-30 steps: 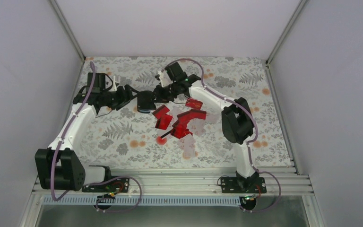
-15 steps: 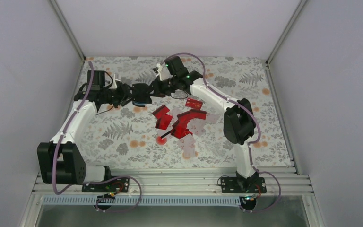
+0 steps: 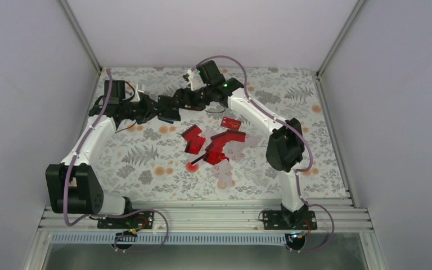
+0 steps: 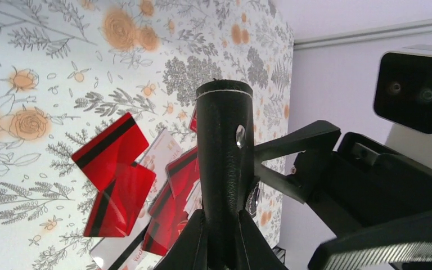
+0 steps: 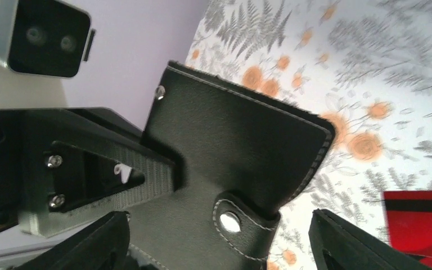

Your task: Put the credit cards into the card holder

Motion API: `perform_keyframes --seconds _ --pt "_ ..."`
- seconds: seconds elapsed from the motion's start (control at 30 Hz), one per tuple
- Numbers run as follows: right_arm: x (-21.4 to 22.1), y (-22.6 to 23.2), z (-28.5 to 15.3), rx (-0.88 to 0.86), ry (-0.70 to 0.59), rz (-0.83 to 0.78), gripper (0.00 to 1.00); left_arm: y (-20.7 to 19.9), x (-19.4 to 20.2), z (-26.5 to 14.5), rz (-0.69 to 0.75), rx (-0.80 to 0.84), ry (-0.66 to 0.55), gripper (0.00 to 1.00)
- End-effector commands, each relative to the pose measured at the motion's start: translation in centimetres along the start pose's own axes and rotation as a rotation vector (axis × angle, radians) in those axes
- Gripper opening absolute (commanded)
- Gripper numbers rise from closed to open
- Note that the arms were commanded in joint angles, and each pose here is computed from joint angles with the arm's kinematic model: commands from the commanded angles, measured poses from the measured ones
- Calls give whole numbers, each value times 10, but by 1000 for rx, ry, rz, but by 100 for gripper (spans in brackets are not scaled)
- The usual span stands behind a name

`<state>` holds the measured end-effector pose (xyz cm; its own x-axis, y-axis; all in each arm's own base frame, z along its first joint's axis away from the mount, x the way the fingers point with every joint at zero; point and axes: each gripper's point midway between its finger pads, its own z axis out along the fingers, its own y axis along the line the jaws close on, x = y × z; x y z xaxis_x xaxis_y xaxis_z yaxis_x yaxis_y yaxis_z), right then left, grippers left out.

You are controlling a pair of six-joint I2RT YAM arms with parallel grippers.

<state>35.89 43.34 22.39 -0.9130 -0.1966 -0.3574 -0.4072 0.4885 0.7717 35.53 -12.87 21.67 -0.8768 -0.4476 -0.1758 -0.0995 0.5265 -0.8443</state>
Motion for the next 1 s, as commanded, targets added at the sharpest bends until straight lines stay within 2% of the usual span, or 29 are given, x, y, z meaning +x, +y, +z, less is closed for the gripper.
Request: perform_keyframes --seconds 0.0,0.07,0.27,0.53,0.77,0.97 --pt "-7 -22 -20 221 -35 -33 83 -20 -13 -9 71 4 -41 2" --pt "-5 -28 -28 274 -34 -38 82 -20 -15 -9 105 -38 -53 2" --pt "7 -25 -31 319 -23 -18 67 -24 -13 3 177 -143 -61 2" --pt "3 4 -26 248 -46 -9 51 -38 -9 19 264 -239 -73 2" --pt "-1 2 -30 274 -80 36 44 -47 -8 23 308 -251 -77 2" --pt "-6 -1 -26 274 -101 71 42 -54 -1 28 335 -233 -60 2"
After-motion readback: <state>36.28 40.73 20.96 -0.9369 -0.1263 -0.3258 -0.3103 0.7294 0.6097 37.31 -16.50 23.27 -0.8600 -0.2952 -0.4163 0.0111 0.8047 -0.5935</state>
